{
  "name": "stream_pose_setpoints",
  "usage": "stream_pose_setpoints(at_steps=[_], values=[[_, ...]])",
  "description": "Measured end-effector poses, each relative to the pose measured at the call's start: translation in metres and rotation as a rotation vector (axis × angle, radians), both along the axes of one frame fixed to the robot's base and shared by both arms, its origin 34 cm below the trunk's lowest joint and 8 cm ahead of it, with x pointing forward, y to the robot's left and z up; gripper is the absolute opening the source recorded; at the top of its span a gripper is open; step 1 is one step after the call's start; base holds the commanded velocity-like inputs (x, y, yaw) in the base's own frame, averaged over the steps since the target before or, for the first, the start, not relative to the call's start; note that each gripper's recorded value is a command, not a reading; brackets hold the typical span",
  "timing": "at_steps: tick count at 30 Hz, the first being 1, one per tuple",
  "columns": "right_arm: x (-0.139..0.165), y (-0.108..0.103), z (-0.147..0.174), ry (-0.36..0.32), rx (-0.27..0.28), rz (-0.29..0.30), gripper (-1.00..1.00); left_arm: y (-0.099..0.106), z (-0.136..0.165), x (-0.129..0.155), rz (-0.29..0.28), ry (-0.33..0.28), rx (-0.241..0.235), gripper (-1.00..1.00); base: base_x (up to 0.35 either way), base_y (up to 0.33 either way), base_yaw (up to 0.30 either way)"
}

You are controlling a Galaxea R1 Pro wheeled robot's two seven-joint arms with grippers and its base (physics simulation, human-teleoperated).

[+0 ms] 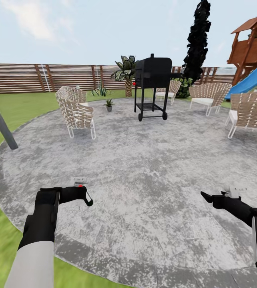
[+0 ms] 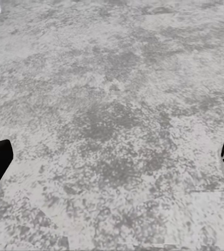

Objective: Pick up the pesticide atomizer in the garden and spray insectifuge to fully cover both potted plants in the garden.

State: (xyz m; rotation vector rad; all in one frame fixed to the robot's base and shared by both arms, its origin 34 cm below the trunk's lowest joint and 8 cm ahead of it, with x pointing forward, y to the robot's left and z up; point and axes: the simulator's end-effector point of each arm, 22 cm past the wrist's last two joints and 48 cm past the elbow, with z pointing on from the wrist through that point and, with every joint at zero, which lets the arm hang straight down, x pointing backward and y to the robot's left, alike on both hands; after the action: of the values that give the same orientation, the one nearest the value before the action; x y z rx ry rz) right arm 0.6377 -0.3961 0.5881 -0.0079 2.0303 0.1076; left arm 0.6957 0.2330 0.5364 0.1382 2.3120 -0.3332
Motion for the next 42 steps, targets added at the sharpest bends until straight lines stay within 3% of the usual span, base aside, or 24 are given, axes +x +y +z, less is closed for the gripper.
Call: stream_pose_setpoints(at_steps=[14,42], values=[[-0.005,-0.016,0.001,-0.006,0.011,-0.038,1.0,0.0,0.0,0.0,0.0,0.0,0.0,-1.0,0.332,-0.077,0.01],[-0.005,-0.015,0.001,-0.007,0.011,-0.037,1.0,0.0,0.0,0.0,0.0,0.0,0.0,-1.0,0.332,-0.076,0.157]])
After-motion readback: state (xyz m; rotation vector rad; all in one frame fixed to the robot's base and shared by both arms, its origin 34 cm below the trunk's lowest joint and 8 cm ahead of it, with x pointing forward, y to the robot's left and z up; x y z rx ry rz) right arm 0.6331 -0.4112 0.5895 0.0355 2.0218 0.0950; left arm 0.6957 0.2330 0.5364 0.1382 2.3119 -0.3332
